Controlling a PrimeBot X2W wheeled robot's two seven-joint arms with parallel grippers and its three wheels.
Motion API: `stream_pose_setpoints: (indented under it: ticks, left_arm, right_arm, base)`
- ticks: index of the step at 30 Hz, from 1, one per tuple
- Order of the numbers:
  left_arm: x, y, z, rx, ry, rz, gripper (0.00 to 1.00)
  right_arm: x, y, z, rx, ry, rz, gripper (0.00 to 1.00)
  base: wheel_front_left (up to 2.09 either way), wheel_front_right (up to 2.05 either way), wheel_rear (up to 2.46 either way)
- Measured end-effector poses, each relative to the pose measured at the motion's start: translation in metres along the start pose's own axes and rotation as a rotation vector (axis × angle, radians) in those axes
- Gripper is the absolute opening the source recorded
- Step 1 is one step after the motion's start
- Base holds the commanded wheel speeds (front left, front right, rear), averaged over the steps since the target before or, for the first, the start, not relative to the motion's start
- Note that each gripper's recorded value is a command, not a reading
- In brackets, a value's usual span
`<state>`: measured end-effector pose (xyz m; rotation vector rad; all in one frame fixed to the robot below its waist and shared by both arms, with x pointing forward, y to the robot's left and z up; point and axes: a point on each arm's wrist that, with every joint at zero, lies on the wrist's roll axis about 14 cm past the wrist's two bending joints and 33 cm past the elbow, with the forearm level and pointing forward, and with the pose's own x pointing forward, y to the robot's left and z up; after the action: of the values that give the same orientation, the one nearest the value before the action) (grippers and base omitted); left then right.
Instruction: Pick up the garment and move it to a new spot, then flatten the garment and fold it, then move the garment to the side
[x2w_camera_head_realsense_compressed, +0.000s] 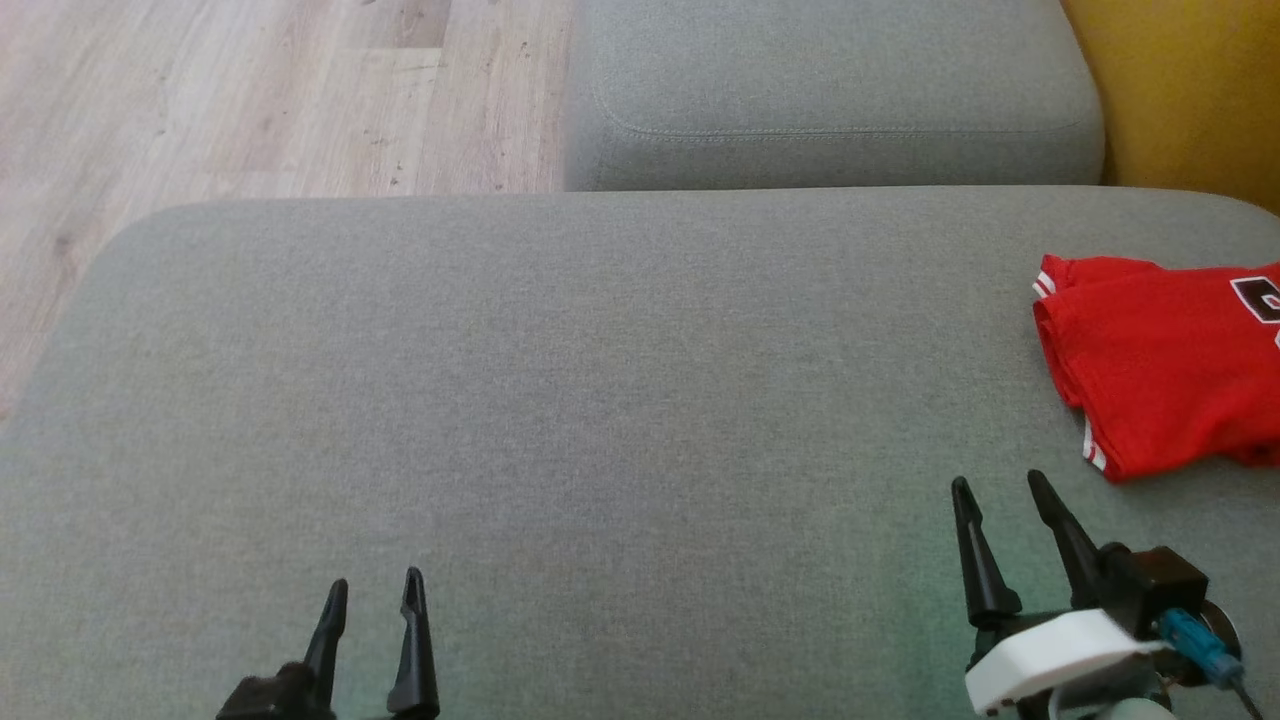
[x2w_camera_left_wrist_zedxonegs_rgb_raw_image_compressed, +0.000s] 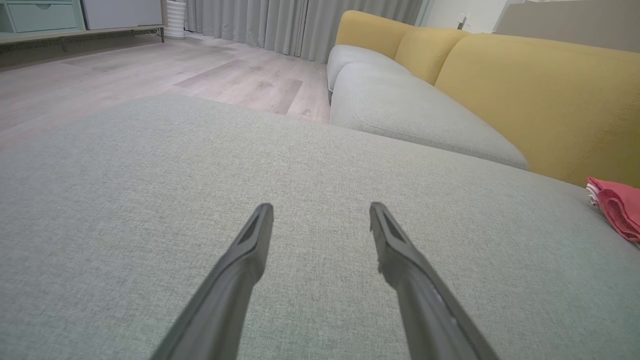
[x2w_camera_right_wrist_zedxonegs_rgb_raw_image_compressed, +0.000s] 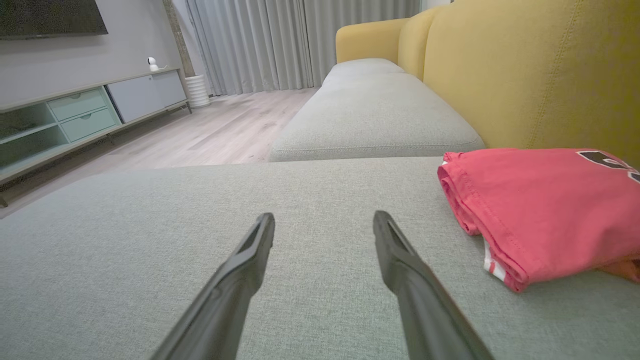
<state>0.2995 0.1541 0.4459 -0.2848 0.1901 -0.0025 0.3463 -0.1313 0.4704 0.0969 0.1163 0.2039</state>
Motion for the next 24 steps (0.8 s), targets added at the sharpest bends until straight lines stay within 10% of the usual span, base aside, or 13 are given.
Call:
stream_pose_setpoints:
  ticks: [9, 10, 24]
  left_arm:
    - [0.001, -0.001, -0.001, 0.002, 0.005, 0.002, 1.0]
    - [0.001, -0.001, -0.001, 0.002, 0.005, 0.001, 0.0]
    - [-0.008, 0.009, -0.037, -0.076, 0.131, 0.055, 0.0]
  right_arm:
    - [0.0, 0.005, 0.001, 0.0, -0.002, 0.014, 1.0]
    - [0.0, 0.005, 0.0, 0.0, -0.001, 0.015, 0.0]
    - [-0.015, -0.001, -0.041, 0.12, 0.123, -0.025, 0.0]
  base:
    - [0.0, 0.0, 0.0]
    - [0.0, 0.0, 0.0]
    - [0.0, 0.0, 0.0]
